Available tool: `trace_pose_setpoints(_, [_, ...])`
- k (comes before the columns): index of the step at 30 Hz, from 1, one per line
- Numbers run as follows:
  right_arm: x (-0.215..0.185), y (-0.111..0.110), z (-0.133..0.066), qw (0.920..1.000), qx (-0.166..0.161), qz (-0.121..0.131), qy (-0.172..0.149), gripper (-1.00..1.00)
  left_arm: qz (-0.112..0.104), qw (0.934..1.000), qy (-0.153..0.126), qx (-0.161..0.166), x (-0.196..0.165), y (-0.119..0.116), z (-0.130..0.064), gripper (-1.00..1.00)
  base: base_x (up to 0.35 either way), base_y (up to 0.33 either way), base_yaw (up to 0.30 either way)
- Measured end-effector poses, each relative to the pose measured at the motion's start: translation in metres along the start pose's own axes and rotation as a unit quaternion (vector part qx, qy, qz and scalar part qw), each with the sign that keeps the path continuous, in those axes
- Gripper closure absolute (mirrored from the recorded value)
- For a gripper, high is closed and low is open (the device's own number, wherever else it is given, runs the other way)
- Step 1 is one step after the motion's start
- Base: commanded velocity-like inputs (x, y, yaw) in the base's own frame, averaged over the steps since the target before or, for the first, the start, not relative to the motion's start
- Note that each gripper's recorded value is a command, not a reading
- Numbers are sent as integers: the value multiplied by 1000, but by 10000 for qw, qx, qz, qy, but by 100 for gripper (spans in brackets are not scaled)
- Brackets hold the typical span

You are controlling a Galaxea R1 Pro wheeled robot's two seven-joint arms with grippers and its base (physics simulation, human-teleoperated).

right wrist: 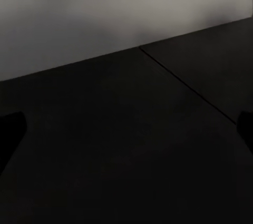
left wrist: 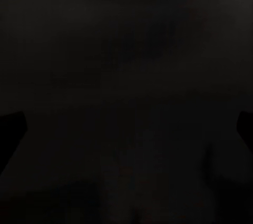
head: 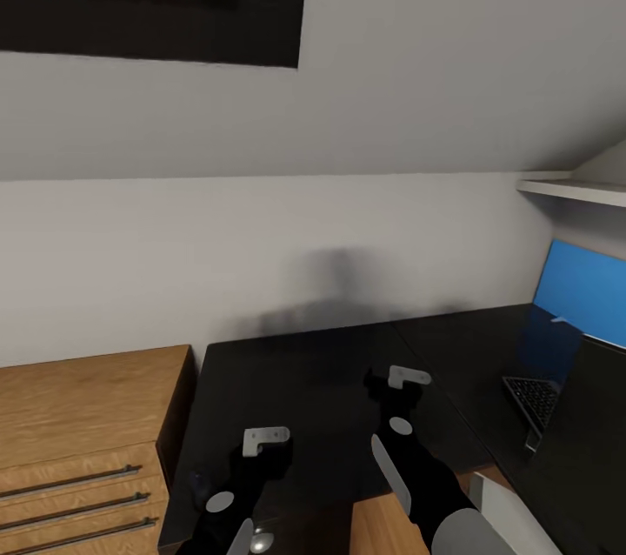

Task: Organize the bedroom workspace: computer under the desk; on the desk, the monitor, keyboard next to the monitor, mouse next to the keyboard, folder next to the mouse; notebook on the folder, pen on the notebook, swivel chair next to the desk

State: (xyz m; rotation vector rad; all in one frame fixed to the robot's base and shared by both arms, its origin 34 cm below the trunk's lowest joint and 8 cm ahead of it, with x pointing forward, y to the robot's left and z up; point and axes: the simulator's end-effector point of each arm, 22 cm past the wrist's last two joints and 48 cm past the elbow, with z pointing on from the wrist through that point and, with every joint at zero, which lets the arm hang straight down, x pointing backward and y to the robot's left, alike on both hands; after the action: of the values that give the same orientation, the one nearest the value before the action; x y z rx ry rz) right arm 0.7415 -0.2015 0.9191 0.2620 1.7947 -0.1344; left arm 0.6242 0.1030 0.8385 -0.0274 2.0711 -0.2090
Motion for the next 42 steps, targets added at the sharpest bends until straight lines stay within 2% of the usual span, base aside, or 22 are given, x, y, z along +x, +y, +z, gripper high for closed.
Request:
trace_pose_setpoints(16, [-4,-1,0,10000,14,49,-80,-100,55,10000,-17,39,-1,-3,-1,-100,127,-22,0])
trace_pose_setpoints(42, [-3,-1,0,10000,11,47,-67,-100,50,10000,-22,40,-1,-4,-1,-100,6,-1,0])
